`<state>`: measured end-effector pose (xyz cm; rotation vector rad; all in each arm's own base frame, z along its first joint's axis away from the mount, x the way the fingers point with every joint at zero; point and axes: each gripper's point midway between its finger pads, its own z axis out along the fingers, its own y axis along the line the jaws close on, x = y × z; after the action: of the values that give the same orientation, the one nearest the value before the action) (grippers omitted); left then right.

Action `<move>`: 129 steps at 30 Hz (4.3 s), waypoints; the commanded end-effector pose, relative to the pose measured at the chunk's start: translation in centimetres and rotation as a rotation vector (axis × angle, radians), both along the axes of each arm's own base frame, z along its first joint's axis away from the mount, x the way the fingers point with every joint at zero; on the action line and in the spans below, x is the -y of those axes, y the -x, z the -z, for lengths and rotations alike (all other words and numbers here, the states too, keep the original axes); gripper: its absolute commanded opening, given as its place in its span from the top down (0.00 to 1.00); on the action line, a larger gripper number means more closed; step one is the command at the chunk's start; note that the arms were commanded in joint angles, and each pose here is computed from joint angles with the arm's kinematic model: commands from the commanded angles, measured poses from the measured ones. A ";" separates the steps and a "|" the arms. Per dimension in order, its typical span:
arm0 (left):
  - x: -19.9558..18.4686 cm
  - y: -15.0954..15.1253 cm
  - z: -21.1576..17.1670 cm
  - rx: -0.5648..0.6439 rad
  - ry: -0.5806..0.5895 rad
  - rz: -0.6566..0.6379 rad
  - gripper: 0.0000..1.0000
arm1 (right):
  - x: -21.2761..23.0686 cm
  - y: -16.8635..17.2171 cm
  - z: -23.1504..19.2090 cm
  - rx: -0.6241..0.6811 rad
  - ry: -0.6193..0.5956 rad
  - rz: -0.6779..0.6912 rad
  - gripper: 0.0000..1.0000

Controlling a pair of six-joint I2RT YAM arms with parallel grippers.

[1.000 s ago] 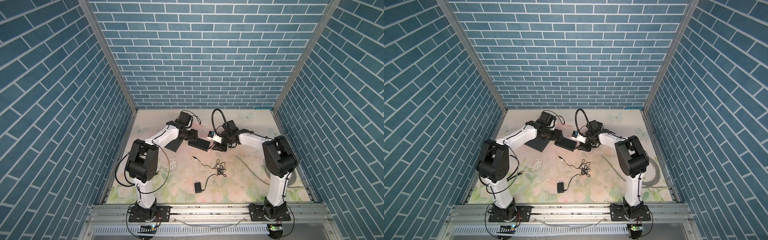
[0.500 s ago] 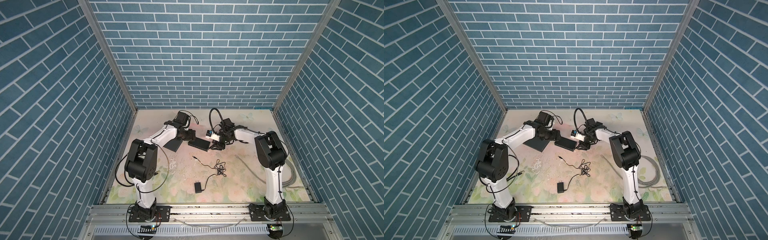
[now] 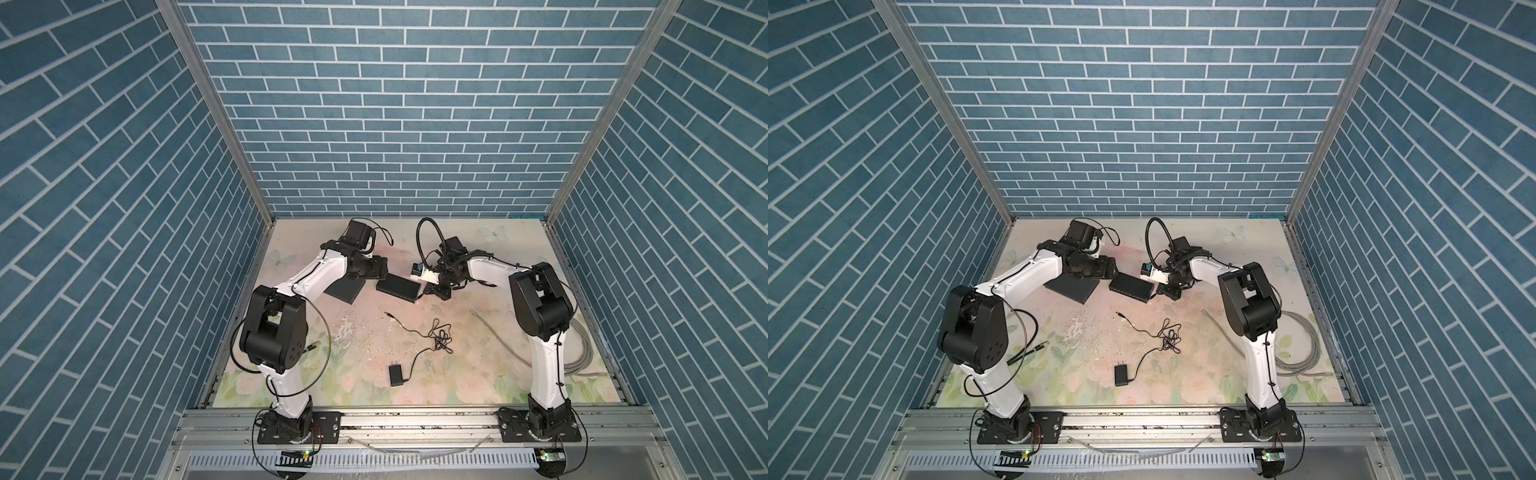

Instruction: Insert the plug into the switch port

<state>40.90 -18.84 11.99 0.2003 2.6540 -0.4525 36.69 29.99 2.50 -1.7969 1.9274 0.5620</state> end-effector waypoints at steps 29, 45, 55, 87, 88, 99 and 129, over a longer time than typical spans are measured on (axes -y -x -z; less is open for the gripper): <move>0.6 0.4 -0.5 -0.039 0.186 -0.021 0.19 | 1.2 3.6 -1.5 0.064 -0.022 -0.096 0.57; -0.4 -0.4 -1.6 -0.013 0.196 -0.033 0.19 | 0.8 4.6 2.0 0.045 0.083 -0.147 0.66; -0.7 -0.5 -1.4 -0.013 0.190 -0.032 0.19 | 0.8 5.0 2.4 0.024 0.090 -0.146 1.00; 1.2 0.6 -0.4 -0.077 0.462 -0.087 0.27 | 1.2 5.8 -2.6 0.005 -0.027 -0.117 0.66; 0.7 0.4 -0.7 -0.072 0.456 -0.092 0.27 | 1.2 6.1 -2.2 -0.001 -0.020 -0.120 0.66; -0.2 -0.3 -1.5 -0.048 0.441 -0.103 0.26 | 0.9 7.5 0.7 0.010 0.092 -0.172 0.66; -1.2 -0.9 -2.8 -0.013 0.436 -0.104 0.26 | 2.4 5.9 2.5 0.068 0.262 -0.235 0.86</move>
<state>41.23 -17.90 13.35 -0.0915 2.5204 -0.9933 31.97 29.83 2.32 -2.0780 1.7634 0.3326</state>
